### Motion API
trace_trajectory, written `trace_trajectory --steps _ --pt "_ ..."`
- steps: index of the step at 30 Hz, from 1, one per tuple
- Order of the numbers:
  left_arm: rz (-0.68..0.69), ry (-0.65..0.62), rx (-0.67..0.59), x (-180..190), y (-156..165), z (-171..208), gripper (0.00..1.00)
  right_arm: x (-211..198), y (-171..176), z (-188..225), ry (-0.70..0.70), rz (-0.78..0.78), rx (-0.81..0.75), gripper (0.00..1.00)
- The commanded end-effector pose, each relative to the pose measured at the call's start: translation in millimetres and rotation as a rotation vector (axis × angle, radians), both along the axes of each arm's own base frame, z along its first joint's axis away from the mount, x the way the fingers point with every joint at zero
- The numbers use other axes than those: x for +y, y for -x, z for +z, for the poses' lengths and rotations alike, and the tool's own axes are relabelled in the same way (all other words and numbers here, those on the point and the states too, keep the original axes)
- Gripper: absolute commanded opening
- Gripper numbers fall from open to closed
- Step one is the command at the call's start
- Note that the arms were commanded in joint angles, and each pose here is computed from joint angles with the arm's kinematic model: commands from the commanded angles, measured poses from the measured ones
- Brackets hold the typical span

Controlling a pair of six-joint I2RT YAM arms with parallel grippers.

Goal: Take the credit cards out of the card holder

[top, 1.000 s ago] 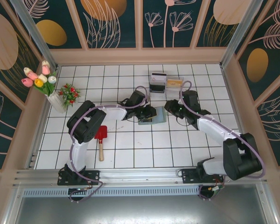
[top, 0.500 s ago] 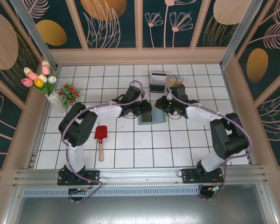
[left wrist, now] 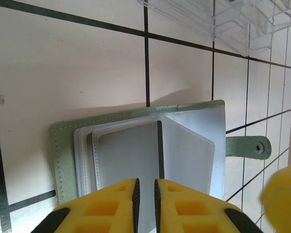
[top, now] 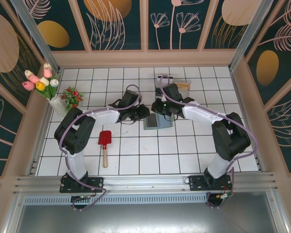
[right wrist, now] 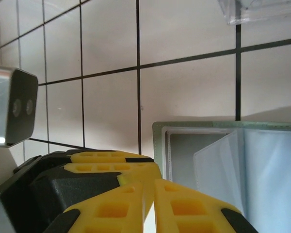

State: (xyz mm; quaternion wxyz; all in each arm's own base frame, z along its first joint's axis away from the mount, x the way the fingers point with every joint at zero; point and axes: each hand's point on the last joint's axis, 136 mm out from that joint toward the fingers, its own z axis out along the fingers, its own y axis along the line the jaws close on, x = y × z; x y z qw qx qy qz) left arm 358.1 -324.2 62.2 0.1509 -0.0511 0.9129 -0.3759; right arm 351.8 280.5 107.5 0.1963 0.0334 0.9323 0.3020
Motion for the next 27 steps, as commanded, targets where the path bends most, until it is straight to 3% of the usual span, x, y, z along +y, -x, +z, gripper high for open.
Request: trace_trajectory --steps 1,19,23,27 --pt "-0.064 0.076 0.013 -13 6 -2 0.18 -7 7 -18 0.087 -0.066 0.081 0.14" --pt "-0.219 0.164 0.025 -81 5 -5 0.16 -41 23 0 0.071 -0.210 0.036 0.13" --pt "-0.179 0.103 0.048 -77 -1 -22 0.00 -50 24 -7 0.036 -0.252 0.063 0.09" --pt "-0.157 0.064 0.058 -70 -1 -30 0.00 -45 23 -16 -0.018 -0.242 0.094 0.06"
